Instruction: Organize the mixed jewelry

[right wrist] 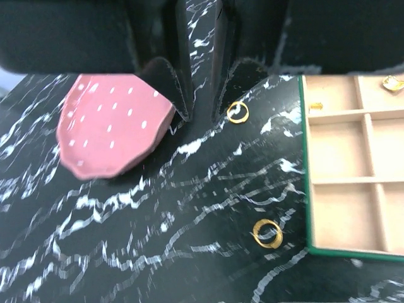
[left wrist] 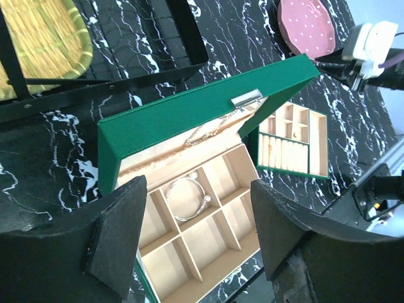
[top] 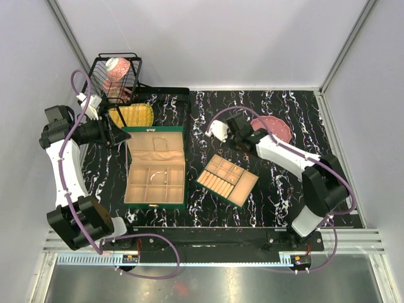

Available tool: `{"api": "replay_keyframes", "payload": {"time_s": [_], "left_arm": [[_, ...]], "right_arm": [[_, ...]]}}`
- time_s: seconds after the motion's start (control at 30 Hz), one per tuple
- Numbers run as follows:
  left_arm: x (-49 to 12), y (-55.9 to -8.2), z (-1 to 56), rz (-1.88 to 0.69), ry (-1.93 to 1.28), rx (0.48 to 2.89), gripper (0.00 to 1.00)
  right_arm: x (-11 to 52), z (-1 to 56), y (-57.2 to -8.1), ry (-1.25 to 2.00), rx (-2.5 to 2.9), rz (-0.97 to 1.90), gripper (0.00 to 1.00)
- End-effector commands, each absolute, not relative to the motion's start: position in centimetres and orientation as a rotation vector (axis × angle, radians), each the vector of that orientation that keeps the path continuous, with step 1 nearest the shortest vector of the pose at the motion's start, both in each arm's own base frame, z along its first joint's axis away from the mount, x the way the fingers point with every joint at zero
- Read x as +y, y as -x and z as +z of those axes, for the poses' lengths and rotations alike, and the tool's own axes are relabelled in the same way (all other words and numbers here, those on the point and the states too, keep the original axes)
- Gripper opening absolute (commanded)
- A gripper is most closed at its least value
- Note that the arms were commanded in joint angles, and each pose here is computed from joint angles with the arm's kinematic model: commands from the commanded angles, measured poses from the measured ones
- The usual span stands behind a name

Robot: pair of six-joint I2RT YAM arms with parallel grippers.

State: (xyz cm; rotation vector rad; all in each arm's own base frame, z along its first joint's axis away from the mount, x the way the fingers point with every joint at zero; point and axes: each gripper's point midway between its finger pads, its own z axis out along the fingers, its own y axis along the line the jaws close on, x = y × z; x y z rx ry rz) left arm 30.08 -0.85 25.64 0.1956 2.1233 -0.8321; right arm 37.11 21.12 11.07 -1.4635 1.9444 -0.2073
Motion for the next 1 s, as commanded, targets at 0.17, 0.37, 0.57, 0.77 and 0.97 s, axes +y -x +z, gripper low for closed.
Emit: {"api": "replay_keyframes", "payload": {"time_s": [0.17, 0.37, 0.57, 0.77, 0.97], "left_arm": [[0.3, -31.6, 28.5, -0.645, -0.294, 2.009, 0.7], [0.4, -31.8, 28.2, -0.655, -0.288, 2.018, 0.7], [0.7, -31.7, 27.4, -0.629, -0.285, 2.038, 0.7], [0.7, -31.6, 27.1, -0.621, -0.29, 2.041, 0.7], [0.7, -31.5, 26.9, -0.617, -0.291, 2.046, 0.7]], "right_arm": [[17.2, 10.4, -37.6, 0.975, 2.266, -0.074, 0.21], [16.7, 7.7, -37.8, 0.854, 2.4, 0.015, 0.2], [16.0, 5.1, -37.6, 0.813, 2.499, 0.024, 0.19], [15.8, 4.7, -37.6, 0.802, 2.512, 0.027, 0.2], [15.3, 4.4, -37.5, 0.791, 2.527, 0.026, 0.21]]}}
